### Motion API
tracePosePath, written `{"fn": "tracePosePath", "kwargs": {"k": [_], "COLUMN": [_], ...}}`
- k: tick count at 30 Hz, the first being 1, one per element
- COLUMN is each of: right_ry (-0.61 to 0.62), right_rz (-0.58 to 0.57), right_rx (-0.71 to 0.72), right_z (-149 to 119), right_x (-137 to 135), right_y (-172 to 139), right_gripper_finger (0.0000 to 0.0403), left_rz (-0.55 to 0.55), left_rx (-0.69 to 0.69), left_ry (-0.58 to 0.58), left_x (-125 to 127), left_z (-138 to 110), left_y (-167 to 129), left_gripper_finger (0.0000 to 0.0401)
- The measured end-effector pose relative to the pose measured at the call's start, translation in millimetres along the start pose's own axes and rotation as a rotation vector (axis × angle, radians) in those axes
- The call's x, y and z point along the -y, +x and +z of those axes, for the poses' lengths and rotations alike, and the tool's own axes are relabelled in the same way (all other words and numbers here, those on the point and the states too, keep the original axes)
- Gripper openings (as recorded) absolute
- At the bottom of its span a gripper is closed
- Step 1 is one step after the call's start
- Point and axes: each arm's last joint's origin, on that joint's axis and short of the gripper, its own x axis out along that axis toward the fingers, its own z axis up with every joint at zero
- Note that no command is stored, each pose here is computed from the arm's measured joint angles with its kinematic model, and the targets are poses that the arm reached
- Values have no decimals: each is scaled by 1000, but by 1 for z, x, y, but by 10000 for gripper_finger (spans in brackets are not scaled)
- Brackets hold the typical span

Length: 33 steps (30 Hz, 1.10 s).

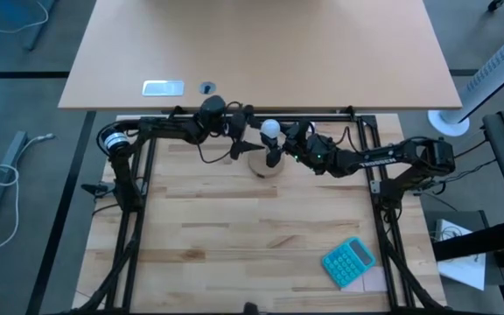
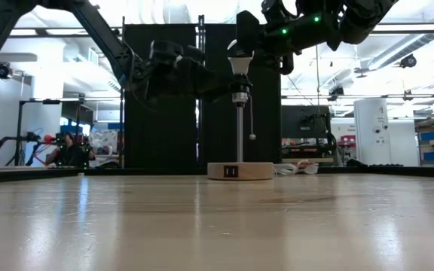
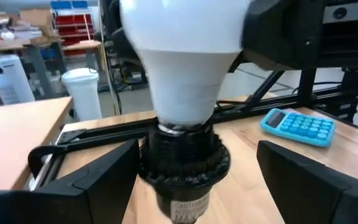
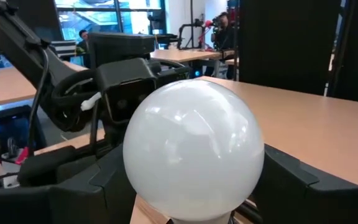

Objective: Screw lightbulb
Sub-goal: Insert the lightbulb into the lamp

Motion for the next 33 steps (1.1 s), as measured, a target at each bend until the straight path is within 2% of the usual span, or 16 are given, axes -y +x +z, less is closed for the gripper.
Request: {"fn": "tracePosePath", "kwargs": {"k": [4, 9, 17, 20, 29, 33], "right_ry": [-5, -3, -7, -7, -7, -7], "right_rz": [2, 3, 10, 10, 8, 6], "right_rx": [-2, -2, -3, -3, -3, 0], "right_z": [0, 0, 0, 0, 0, 0], "right_x": [0, 0, -1, -1, 0, 0], "right_y": [0, 0, 0, 0, 0, 0], "right_gripper_finger": [248, 244, 247, 244, 246, 245], "left_rz": [88, 92, -14, -78, -135, -140], "left_rx": [-41, -38, -15, -8, 0, 3], "left_ry": [-45, -87, -27, -58, -81, -75], "left_x": [-8, -9, -4, -10, -23, -24], "left_z": [-6, -7, -3, -7, -13, -11], "left_y": [-6, -8, 3, 10, 22, 22], "left_gripper_finger": [316, 316, 316, 316, 315, 289]}}
